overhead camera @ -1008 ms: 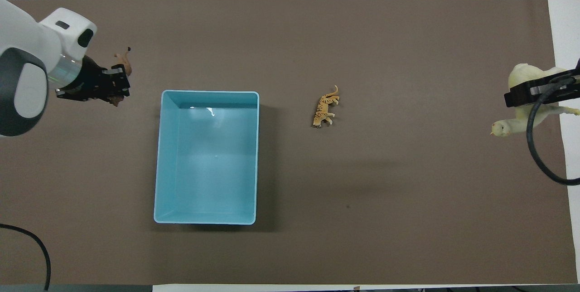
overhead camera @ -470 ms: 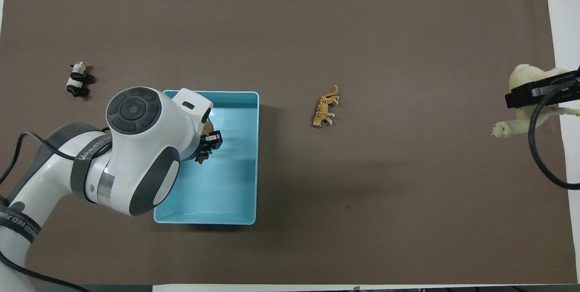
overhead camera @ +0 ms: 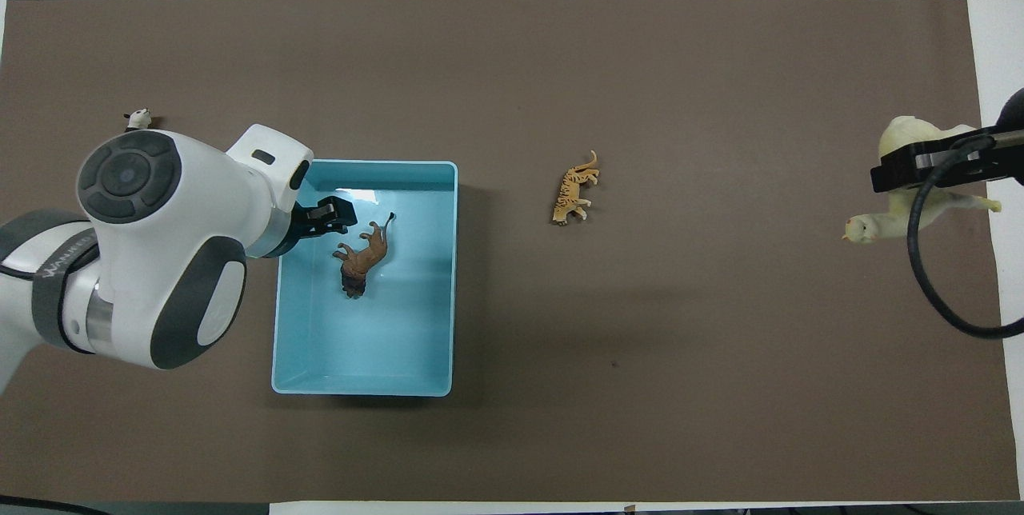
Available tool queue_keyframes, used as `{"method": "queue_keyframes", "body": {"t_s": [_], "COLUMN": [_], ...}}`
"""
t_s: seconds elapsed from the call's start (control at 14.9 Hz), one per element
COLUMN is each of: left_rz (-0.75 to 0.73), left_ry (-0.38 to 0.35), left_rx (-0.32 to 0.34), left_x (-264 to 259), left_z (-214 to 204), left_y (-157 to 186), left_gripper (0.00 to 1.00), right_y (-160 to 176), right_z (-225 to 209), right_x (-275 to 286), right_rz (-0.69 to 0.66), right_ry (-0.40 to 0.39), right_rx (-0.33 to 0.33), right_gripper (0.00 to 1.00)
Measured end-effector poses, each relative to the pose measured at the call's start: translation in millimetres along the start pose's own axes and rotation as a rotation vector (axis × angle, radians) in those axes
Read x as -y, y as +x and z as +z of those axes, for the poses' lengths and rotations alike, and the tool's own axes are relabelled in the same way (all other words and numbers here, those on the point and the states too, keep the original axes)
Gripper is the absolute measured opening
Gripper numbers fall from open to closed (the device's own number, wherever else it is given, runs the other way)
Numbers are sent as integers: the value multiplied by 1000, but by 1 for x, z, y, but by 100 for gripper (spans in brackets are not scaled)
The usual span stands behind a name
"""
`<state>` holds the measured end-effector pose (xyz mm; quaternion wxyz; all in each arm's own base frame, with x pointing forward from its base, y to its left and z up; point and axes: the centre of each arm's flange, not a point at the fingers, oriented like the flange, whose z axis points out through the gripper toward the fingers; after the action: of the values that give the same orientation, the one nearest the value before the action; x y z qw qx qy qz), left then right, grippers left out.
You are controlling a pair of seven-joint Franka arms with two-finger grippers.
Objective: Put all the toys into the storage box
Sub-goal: 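Lower the brown horse into the blue box and open the left gripper, then carry the cream horse into the box with the right gripper while the left gripper withdraws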
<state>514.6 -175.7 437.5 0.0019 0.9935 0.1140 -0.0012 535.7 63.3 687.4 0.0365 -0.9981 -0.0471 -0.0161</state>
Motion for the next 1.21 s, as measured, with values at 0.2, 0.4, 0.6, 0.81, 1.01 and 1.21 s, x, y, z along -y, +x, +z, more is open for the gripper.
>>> {"method": "queue_keyframes", "body": {"t_s": [0.2, 0.4, 0.6, 0.81, 1.01, 1.21], "left_rz": [91, 205, 255, 280, 291, 298], "left_ry": [-20, -14, 43, 53, 47, 40], "left_rx": [-53, -109, -156, -184, -204, -208], "left_x": [50, 148, 214, 239, 234, 227], "left_z": [-4, -4, 5, 42, 63, 81], "left_y": [35, 91, 146, 177, 208, 226], "left_gripper": [100, 100, 100, 100, 100, 100], "right_y": [2, 5, 3, 11, 10, 13], "right_z": [6, 32, 79, 150, 243, 300], "right_x": [39, 130, 219, 308, 382, 432], "right_rz": [35, 90, 139, 224, 248, 270], "right_ry": [70, 139, 252, 353, 373, 386], "right_rx": [-19, -100, -162, -230, -246, -253], "right_gripper": [42, 42, 42, 42, 42, 42]}}
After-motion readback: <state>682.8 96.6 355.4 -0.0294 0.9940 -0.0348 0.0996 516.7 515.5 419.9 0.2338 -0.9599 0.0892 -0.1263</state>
